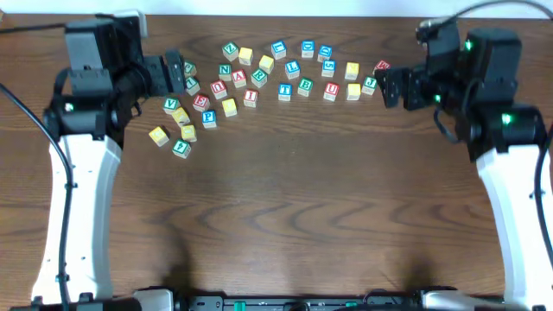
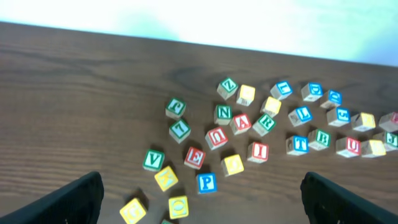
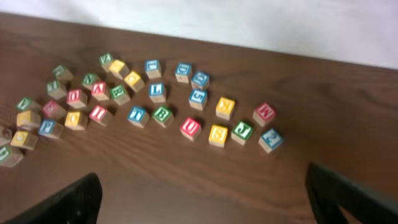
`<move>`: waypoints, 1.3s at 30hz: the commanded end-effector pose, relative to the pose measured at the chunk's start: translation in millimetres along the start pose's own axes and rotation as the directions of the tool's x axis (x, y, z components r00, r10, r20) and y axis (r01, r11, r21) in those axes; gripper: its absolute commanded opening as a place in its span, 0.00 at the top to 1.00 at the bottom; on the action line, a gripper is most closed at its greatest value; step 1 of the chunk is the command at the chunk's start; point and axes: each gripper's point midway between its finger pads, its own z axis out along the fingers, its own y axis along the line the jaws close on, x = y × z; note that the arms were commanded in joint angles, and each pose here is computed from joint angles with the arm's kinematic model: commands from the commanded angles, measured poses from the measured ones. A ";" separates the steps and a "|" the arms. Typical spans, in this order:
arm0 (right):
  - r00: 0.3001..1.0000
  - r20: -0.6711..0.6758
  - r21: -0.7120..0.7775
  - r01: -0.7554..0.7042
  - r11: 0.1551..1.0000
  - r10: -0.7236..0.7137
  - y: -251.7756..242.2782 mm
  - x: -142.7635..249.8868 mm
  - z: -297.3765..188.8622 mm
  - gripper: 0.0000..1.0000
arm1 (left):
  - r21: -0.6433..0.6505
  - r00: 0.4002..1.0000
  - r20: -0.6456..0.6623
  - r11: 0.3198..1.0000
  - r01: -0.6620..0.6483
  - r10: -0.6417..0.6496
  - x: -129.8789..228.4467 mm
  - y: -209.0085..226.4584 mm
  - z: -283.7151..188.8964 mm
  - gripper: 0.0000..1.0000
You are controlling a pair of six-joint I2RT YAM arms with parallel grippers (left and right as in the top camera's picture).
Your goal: Spell out NEURIPS
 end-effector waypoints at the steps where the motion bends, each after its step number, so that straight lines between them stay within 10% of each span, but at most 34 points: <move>1: 1.000 -0.014 -0.002 0.026 1.000 -0.026 -5.0 -19.8 6.3 0.01 | -0.019 1.000 -0.021 1.000 0.007 -0.007 -18.8 1.1 9.0 0.00; 39: 0.943 -0.329 -0.072 -0.073 0.995 0.046 -8.6 9.7 86.2 0.01 | -0.096 0.908 -0.360 0.976 0.193 -0.215 35.1 -8.6 83.2 0.02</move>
